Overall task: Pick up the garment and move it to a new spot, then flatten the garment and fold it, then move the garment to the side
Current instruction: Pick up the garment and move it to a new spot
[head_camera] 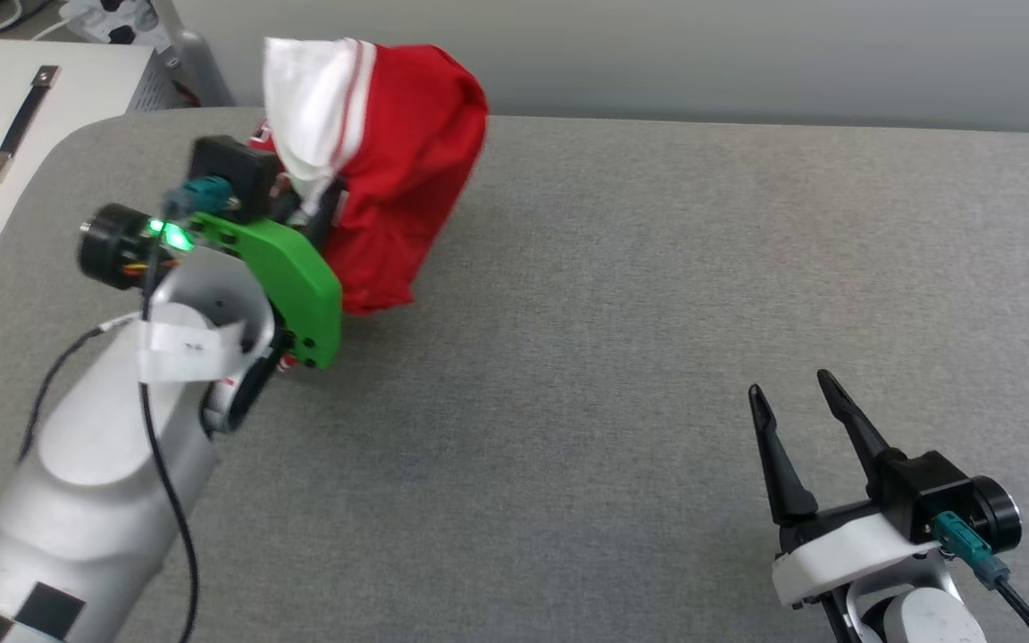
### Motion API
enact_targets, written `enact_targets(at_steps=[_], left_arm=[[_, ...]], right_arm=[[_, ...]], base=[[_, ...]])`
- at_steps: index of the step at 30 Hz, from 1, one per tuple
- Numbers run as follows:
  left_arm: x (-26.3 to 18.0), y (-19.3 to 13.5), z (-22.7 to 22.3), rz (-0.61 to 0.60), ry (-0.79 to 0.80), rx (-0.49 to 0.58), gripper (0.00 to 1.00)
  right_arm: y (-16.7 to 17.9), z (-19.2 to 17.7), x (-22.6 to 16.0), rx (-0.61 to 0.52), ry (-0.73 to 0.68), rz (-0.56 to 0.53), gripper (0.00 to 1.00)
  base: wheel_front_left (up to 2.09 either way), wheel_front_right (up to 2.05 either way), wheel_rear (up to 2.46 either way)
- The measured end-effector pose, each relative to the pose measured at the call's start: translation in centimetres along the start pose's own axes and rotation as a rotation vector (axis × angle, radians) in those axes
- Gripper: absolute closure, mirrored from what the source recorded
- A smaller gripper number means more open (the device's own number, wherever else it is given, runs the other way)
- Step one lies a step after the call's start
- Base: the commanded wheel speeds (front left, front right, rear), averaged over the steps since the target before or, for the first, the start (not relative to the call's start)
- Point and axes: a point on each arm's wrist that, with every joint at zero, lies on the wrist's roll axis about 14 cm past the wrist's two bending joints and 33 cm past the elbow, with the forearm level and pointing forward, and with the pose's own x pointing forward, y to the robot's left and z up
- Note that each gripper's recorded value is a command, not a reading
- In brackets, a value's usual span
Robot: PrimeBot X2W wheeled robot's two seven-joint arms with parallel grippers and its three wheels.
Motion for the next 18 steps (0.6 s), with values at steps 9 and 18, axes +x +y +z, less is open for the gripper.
enact_targets(at_steps=[9, 18], left_arm=[[3.2, -12.9, 1.3, -0.230, -0.038, -0.030, 1.00], [4.5, -24.7, -3.8, -0.437, 0.107, 0.029, 1.00]], right_arm=[[-6.2, 1.8, -3.1, -0.043, -0.036, -0.202, 0.00], [-10.9, 2.9, -6.1, -0.081, -0.051, -0.361, 0.00]], base=[[0.00, 0.00, 0.00], [0.00, 0.00, 0.00]])
